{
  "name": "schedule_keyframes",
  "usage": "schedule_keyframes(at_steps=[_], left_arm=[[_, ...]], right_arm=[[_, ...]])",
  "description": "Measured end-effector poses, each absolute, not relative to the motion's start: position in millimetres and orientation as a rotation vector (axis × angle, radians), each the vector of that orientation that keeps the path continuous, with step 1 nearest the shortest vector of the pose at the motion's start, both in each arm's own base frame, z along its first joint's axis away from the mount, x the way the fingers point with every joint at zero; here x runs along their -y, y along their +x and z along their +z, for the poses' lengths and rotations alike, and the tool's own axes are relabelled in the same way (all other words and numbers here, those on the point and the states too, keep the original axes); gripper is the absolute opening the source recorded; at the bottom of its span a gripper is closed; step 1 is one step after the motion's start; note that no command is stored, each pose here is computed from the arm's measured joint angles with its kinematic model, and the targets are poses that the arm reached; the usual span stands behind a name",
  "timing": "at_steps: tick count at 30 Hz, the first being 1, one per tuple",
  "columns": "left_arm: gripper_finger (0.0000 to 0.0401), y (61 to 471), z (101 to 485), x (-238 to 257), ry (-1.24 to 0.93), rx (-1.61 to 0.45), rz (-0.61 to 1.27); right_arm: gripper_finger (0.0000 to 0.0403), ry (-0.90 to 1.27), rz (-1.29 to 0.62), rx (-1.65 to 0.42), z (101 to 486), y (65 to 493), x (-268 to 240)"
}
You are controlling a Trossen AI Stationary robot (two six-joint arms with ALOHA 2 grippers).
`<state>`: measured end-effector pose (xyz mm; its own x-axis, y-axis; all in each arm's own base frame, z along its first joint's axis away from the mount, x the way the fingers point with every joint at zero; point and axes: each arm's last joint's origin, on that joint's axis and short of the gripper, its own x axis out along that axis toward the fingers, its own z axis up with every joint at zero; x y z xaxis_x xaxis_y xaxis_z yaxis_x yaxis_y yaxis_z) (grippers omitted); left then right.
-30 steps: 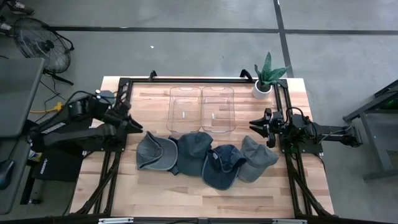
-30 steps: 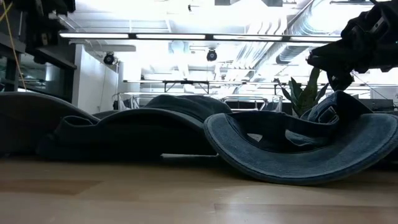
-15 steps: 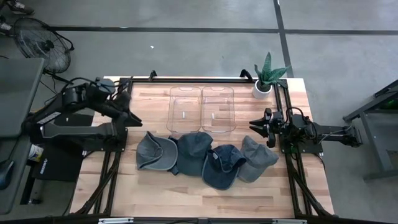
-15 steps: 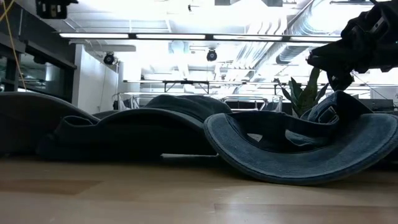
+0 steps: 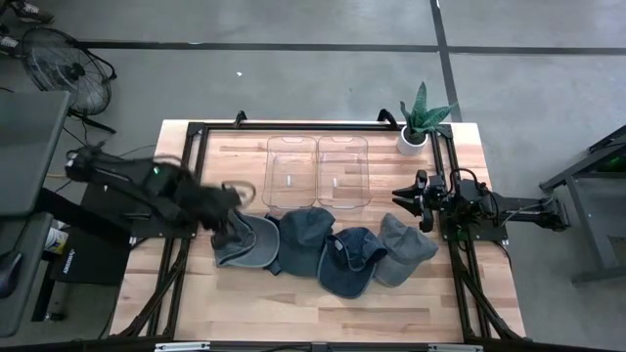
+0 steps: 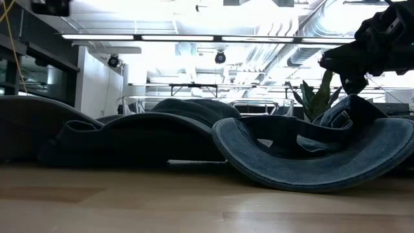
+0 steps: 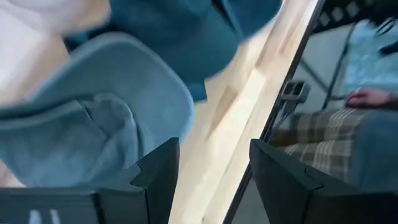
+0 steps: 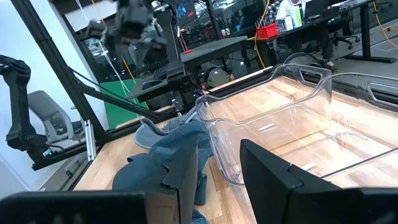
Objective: Pick & Place hat
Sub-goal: Put the left gray cap into the right transparent bin
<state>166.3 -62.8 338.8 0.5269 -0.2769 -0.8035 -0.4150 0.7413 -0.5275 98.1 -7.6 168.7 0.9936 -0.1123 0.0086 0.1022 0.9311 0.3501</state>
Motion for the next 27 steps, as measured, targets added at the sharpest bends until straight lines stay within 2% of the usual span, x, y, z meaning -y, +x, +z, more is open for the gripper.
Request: schedule_keyframes(at_steps=[13,21,24,27], left_arm=[[0.0193,146,299,145,-0.667,-1.22,0.385],[0.0193,129,271,173,-0.378,-1.376,0.481],[0.0193,122,263,185,-0.316,-1.37,0.483],[0.0193,114,260,195,-0.315,-1.248,0.49]], right_arm=[[0.0116,0.357,-0.11,0.029,169,98,8],[0.0116,0.357,-0.109,0.029,169,98,8],[0.0116,0.357,-0.11,0.029,169,98,8],[0.0116,0.357,-0.109,0.029,169,98,8]])
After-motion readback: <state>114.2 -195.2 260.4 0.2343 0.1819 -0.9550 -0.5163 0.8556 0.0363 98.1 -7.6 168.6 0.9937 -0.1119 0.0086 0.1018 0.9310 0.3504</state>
